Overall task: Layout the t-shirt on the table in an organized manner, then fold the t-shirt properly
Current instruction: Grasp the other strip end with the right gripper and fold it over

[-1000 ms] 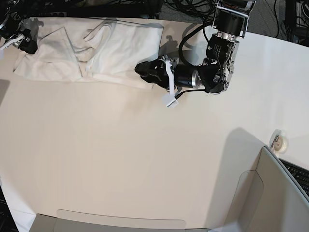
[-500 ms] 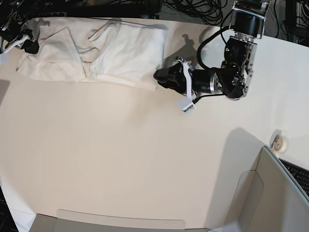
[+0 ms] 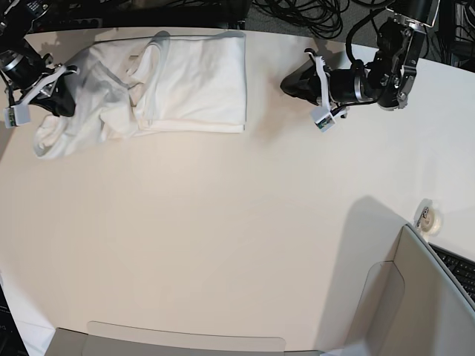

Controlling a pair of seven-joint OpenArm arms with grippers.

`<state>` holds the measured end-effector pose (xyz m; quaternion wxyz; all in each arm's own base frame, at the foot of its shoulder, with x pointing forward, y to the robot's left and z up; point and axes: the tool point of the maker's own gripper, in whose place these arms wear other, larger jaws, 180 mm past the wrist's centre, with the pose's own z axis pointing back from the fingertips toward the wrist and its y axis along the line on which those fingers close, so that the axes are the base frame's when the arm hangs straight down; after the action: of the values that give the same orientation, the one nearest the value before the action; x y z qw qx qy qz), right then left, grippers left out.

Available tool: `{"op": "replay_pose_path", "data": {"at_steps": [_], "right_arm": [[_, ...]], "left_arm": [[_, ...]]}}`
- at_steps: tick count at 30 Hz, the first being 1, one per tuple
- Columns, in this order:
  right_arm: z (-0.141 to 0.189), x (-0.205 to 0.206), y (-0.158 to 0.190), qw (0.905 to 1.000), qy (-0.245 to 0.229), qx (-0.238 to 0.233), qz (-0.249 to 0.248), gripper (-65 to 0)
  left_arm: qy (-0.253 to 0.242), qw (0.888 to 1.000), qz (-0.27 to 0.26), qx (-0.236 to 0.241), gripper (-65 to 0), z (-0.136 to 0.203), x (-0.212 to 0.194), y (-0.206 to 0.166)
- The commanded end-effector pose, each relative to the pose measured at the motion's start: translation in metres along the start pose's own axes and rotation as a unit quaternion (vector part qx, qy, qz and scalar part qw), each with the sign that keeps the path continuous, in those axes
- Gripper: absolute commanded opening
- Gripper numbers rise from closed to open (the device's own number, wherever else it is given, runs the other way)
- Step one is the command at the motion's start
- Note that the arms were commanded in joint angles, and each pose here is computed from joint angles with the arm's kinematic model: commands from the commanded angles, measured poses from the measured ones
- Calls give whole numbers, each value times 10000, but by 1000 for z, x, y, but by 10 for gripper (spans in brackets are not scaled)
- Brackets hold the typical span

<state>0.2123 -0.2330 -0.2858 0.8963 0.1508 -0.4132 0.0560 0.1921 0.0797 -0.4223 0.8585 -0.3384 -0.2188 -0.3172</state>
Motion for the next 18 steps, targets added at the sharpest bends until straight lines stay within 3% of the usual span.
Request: {"op": "replay_pose_path", "data": {"at_steps": [1, 8, 18], "right_arm": [[-5, 7, 12, 9996, -68, 209, 182, -650], [-58, -3, 93, 9894, 335, 1284, 591, -650], [-85, -14, 152, 9726, 725, 1871, 1175, -650]], "left_arm": [[1039, 9936, -68, 448, -626, -1, -45, 14], [1233, 9903, -207, 610, -626, -8, -50, 17], [1127, 9916, -224, 593, -626, -15, -38, 17]]}}
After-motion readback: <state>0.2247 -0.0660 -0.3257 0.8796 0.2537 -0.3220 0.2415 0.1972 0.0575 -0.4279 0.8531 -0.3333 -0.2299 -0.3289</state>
